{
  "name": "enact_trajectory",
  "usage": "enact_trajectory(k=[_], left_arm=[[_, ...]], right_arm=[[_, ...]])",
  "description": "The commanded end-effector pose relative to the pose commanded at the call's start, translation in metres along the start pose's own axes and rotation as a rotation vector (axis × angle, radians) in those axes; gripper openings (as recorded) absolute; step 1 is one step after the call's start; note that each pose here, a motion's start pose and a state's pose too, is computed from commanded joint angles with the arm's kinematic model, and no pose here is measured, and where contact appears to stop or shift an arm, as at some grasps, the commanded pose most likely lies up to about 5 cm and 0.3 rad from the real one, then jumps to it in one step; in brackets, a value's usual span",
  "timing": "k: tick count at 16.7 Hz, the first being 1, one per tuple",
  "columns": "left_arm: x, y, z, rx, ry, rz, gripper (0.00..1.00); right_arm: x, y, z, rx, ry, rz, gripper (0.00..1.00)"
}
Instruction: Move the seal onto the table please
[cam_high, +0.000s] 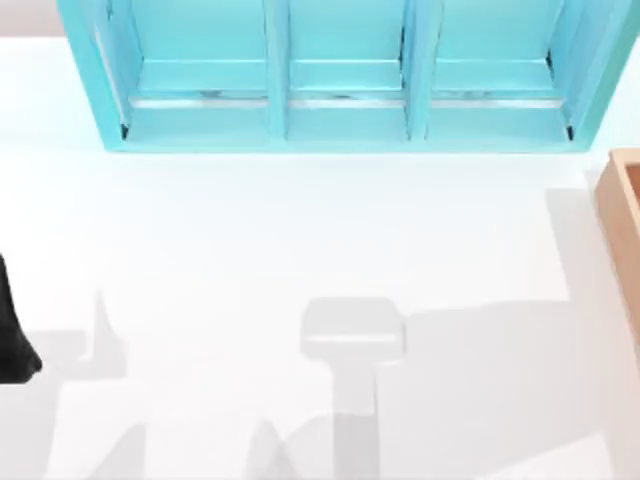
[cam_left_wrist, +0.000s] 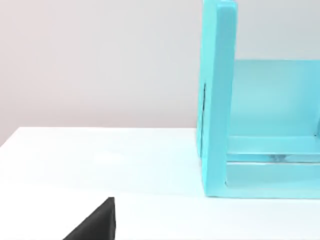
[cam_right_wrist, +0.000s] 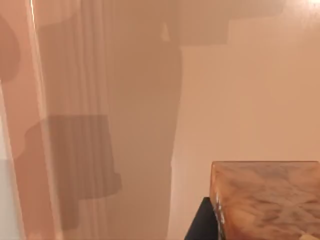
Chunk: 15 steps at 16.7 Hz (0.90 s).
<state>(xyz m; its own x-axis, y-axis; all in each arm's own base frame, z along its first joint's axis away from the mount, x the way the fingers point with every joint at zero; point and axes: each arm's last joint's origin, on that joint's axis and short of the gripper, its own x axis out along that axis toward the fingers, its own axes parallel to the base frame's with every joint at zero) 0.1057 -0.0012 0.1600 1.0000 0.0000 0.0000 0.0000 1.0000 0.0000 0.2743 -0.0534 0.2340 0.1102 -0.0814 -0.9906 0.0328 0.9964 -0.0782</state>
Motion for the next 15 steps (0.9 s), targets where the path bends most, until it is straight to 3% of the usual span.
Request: enact_trajectory(k=[4, 7, 11, 15], left_arm=[[0.0, 0.0, 0.0, 0.0, 0.0, 0.0, 1.0], [0.0, 0.0, 0.0, 0.0, 0.0, 0.0, 1.0], [0.0, 0.0, 0.0, 0.0, 0.0, 0.0, 1.0], [0.0, 0.0, 0.0, 0.0, 0.0, 0.0, 1.0]], right_arm=[[-0.049, 0.034, -0.009, 0.011, 0.029, -0.009, 0.0], [-0.069, 0.06, -0.01, 0.007, 0.01, 0.023, 0.0], [-0.063, 0.092, -0.006, -0.019, 0.064, 0.08, 0.0], [-0.057, 0.102, -0.002, -0.016, 0.111, 0.081, 0.0]])
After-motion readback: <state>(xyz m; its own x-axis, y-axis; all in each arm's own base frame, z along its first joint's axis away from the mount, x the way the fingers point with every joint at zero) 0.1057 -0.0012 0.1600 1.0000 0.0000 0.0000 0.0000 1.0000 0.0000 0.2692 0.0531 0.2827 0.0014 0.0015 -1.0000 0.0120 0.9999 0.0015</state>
